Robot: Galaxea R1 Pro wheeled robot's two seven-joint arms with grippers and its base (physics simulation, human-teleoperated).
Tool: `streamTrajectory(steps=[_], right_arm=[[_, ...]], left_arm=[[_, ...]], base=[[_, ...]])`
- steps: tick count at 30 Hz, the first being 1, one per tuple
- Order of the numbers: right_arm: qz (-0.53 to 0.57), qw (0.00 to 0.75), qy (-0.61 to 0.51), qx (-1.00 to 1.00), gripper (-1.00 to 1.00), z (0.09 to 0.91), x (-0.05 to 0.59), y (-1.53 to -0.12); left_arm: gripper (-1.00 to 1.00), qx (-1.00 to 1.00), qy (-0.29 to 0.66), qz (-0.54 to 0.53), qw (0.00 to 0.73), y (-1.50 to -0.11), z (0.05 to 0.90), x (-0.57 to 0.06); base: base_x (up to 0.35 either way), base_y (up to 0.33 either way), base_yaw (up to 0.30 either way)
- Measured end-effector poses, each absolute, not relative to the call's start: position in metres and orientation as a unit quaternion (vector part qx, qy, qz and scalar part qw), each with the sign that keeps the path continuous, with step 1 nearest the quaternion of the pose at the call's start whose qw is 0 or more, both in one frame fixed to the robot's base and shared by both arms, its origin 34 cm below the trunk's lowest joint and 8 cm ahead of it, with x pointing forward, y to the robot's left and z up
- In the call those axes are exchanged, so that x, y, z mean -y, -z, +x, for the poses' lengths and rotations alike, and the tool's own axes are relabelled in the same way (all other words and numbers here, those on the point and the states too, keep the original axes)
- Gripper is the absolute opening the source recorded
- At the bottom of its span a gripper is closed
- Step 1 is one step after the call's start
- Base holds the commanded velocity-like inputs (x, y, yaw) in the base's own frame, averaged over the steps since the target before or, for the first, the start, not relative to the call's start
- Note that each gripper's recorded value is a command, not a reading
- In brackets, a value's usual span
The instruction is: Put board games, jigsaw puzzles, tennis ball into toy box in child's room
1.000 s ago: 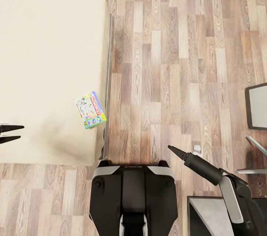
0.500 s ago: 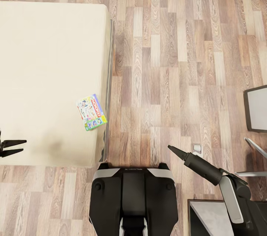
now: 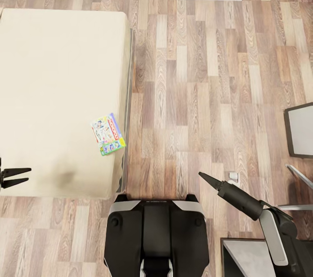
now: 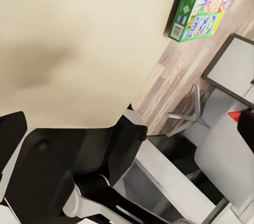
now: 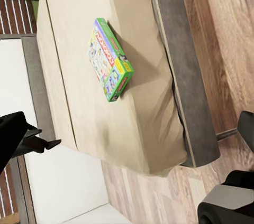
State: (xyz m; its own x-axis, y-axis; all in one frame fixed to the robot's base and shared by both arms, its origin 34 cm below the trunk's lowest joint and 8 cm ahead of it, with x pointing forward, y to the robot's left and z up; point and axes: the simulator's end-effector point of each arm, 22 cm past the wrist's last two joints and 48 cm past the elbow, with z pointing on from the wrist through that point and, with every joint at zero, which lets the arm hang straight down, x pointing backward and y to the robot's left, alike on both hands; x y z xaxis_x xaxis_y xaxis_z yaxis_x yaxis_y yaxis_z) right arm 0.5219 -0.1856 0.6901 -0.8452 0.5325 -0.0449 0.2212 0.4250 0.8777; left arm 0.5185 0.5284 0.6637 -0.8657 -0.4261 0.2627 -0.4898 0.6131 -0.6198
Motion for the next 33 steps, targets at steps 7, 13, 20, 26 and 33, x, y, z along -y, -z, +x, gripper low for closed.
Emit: streamTrajectory(steps=[7, 13, 20, 26, 33], right_arm=[[0.225, 0.164, -0.488, -0.827, 1.00, 0.524, 0.184, -0.695], [0.222, 0.171, -0.488, -0.827, 1.00, 0.527, 0.184, -0.698], [0.215, 0.182, -0.485, -0.828, 1.00, 0.531, 0.184, -0.701], [0.212, 0.189, -0.486, -0.827, 1.00, 0.535, 0.184, -0.705], [0.207, 0.200, -0.486, -0.825, 1.00, 0.540, 0.185, -0.710]], left_arm=[[1.00, 0.893, -0.370, 0.252, 0.044, -0.662, 0.521, -0.515], [1.00, 0.890, -0.380, 0.249, 0.044, -0.660, 0.525, -0.504], [1.00, 0.879, -0.406, 0.244, 0.057, -0.649, 0.519, -0.468], [1.00, 0.872, -0.417, 0.246, 0.067, -0.645, 0.507, -0.451], [1.00, 0.870, -0.423, 0.244, 0.067, -0.647, 0.508, -0.444]], base=[[0.000, 0.000, 0.000], [0.000, 0.000, 0.000], [0.000, 0.000, 0.000], [0.000, 0.000, 0.000], [0.000, 0.000, 0.000]])
